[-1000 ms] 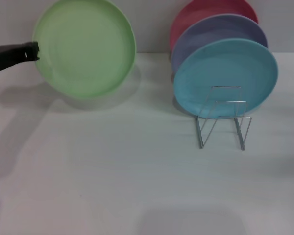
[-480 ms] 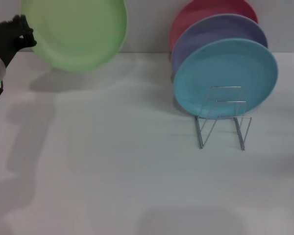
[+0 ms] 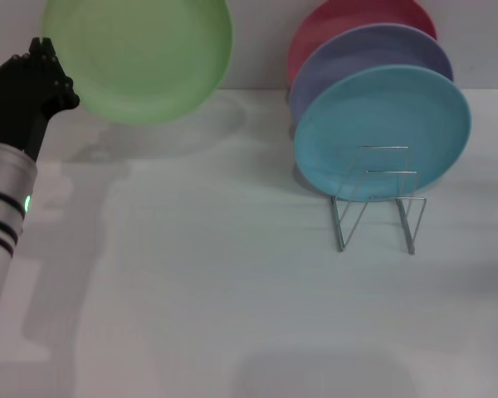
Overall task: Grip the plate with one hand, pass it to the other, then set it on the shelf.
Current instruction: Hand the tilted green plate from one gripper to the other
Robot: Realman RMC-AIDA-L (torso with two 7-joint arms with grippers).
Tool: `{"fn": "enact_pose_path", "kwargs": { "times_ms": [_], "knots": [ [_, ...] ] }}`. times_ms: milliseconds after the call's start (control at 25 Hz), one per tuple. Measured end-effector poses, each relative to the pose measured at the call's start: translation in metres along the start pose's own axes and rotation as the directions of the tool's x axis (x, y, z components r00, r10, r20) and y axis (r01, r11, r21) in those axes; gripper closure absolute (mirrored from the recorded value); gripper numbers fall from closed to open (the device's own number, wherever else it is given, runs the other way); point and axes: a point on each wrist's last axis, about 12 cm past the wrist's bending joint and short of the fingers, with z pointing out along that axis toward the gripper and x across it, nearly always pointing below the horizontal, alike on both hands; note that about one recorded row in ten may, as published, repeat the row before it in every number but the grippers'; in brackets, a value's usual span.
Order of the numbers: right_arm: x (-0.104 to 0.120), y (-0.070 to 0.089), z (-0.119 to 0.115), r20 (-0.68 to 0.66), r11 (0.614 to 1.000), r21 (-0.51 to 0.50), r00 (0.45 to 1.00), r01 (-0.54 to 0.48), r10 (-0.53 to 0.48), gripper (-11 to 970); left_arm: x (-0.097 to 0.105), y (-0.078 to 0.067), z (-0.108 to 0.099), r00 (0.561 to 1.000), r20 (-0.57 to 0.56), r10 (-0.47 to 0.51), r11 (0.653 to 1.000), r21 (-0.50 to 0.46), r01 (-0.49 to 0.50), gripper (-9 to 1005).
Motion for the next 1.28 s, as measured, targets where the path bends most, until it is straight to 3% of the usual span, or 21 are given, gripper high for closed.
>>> {"fn": "enact_pose_path", "kwargs": {
  "times_ms": [280,640,1280],
  "knots": [
    [-0.001,0.003,0.0,0.01,1.0,-0.016,1.0,-0.004,0.005,234,0.012,0.005,-0.019,0.985,0.13,-0.109,0.992,0.082,0.099,947],
    [-0.002,0.012,-0.011,0.051,0.996,-0.085,0.999,0.001,0.003,234,0.025,0.021,-0.034,0.971,0.141,-0.194,0.98,0.079,0.185,944],
    [-0.004,0.015,-0.097,0.109,0.966,-0.256,0.991,-0.043,0.074,234,0.036,0.011,-0.05,0.978,0.089,-0.187,0.976,0.127,0.175,938]
  ]
}}
